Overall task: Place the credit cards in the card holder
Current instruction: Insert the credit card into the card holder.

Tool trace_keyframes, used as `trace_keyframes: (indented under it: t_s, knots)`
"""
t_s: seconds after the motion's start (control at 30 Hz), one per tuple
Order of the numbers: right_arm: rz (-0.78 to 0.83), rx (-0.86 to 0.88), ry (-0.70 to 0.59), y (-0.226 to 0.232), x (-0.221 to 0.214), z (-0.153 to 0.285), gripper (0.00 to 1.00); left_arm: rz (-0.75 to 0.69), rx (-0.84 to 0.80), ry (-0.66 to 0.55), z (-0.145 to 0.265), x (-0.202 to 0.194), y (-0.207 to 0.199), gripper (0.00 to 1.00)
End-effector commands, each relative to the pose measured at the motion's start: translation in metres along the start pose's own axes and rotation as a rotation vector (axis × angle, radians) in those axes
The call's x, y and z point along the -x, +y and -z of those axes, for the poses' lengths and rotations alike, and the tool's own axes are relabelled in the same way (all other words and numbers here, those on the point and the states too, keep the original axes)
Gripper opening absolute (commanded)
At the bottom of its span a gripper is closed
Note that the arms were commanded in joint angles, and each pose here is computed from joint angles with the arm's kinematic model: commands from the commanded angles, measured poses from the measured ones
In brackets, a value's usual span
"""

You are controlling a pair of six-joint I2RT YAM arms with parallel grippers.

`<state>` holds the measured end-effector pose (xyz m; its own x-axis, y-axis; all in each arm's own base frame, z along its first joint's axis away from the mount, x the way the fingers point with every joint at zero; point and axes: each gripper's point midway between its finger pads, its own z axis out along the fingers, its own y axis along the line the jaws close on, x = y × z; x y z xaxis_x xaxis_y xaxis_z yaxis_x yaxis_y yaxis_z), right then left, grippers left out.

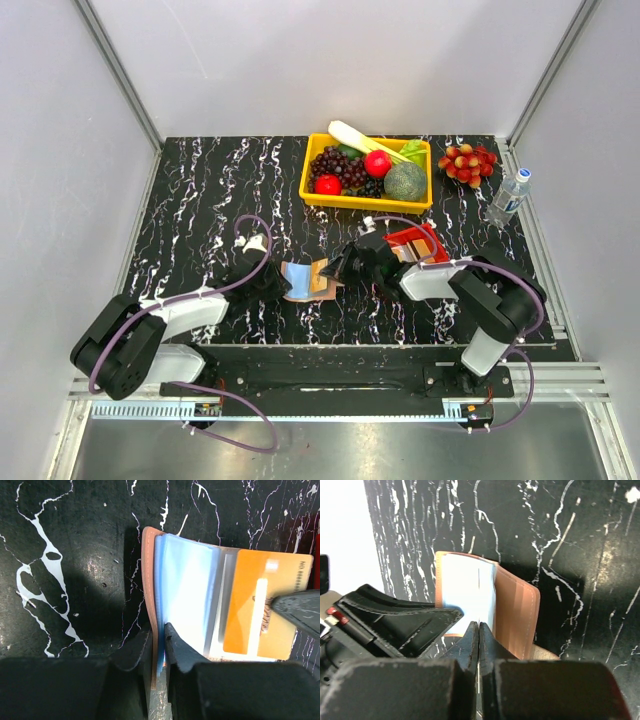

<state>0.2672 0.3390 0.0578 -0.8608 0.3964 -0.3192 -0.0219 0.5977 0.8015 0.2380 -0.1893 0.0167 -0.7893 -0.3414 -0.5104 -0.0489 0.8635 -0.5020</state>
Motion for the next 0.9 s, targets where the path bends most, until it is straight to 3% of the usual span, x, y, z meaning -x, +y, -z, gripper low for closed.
trace_keyframes:
  t_s: [0.0, 0.47, 0.87]
  knots:
    - [-0.032, 0.013, 0.012, -0.003, -0.002, -0.009, 0.0, -0.025, 0.061, 0.035, -0.001, -0.01, 0.013, 0.15]
    - [-0.103, 0.037, 0.016, -0.012, -0.01, -0.012, 0.0, 0.022, 0.065, 0.052, -0.002, -0.021, 0.016, 0.14]
    - [0.016, 0.012, -0.042, -0.02, -0.003, -0.004, 0.0, 0.022, 0.077, 0.054, -0.005, -0.02, 0.017, 0.13]
